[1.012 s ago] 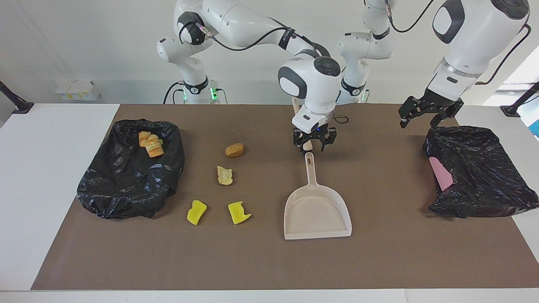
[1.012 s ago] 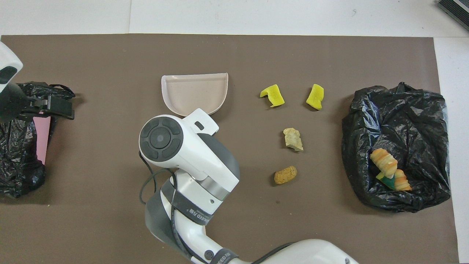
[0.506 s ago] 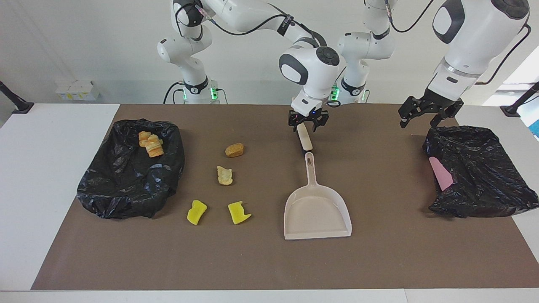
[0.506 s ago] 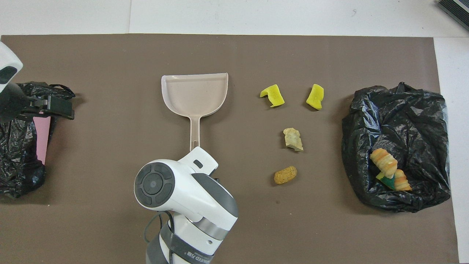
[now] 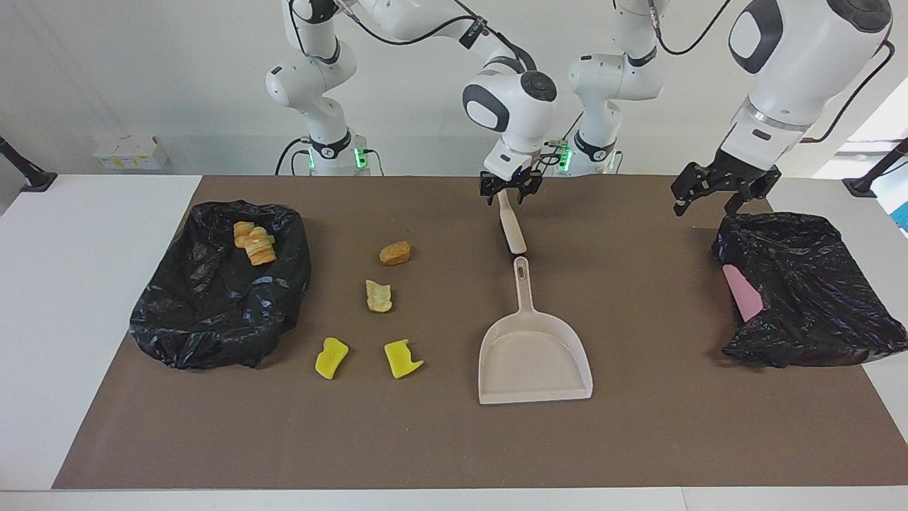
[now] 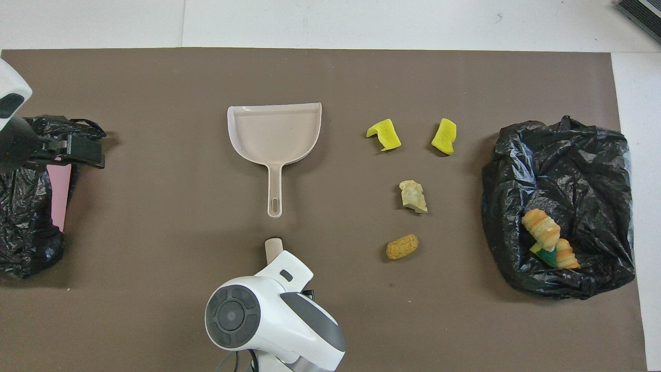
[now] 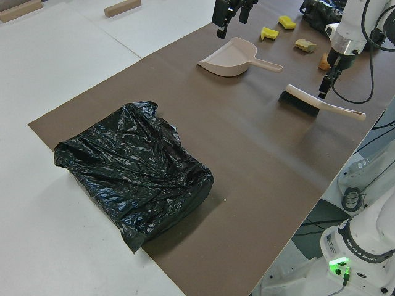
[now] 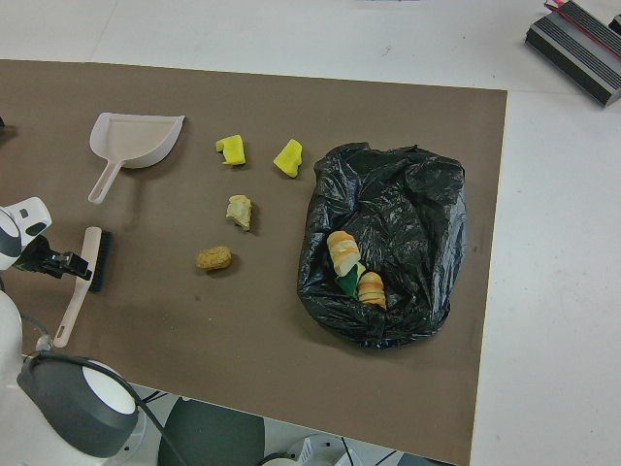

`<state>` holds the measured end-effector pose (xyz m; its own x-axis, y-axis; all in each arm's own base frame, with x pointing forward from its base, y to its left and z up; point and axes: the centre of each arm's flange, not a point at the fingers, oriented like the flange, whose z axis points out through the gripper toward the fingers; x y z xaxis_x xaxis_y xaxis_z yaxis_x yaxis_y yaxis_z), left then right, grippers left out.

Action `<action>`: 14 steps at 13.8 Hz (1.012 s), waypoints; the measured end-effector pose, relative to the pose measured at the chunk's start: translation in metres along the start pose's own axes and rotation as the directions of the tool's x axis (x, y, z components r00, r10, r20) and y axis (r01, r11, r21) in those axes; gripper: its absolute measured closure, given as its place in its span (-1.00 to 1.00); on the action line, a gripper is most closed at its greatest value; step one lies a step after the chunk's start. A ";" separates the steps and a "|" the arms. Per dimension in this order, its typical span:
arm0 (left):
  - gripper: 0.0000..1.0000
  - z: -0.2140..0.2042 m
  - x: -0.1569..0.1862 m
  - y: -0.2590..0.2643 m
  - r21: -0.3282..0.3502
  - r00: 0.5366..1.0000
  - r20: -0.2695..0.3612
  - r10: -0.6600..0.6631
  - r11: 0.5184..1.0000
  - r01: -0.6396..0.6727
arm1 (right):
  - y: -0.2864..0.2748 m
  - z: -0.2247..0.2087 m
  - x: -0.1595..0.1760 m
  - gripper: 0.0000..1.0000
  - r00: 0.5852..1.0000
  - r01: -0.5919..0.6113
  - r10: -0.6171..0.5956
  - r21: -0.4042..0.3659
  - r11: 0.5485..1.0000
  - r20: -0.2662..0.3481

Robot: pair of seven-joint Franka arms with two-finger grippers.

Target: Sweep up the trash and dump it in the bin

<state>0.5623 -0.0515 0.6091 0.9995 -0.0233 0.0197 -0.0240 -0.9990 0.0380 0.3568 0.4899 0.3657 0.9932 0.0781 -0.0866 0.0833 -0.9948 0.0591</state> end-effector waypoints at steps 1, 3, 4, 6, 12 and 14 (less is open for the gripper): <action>-1.00 0.000 0.000 0.000 0.000 1.000 0.000 0.000 1.000 0.000 | 0.004 0.004 -0.003 -0.55 1.000 0.000 0.000 0.003 1.000 -0.006; -1.00 0.000 0.000 0.000 0.000 1.000 0.000 0.000 1.000 0.000 | 0.007 0.006 -0.007 -0.54 1.000 0.000 0.000 0.009 1.000 -0.013; -1.00 0.000 0.000 0.000 0.000 1.000 0.000 0.000 1.000 0.000 | 0.008 0.006 -0.008 -0.54 1.000 0.001 -0.001 0.009 1.000 -0.014; -1.00 0.000 0.000 0.000 0.000 1.000 0.000 0.000 1.000 0.000 | 0.006 0.008 -0.015 -0.52 1.000 0.006 -0.006 0.009 1.000 -0.006; -1.00 0.000 0.000 0.000 0.000 1.000 0.000 0.000 1.000 0.000 | 0.012 0.027 -0.045 -0.49 0.999 0.032 -0.031 0.020 0.999 -0.018; -1.00 0.000 0.000 0.000 0.000 1.000 0.000 0.000 1.000 0.000 | 0.011 0.031 -0.050 -0.49 0.999 0.040 -0.039 0.037 0.999 -0.034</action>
<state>0.5623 -0.0515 0.6091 0.9995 -0.0233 0.0197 -0.0240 -0.9990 0.0380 0.3052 0.4727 0.3399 0.9914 0.1187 -0.0554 0.1199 -0.9926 0.0190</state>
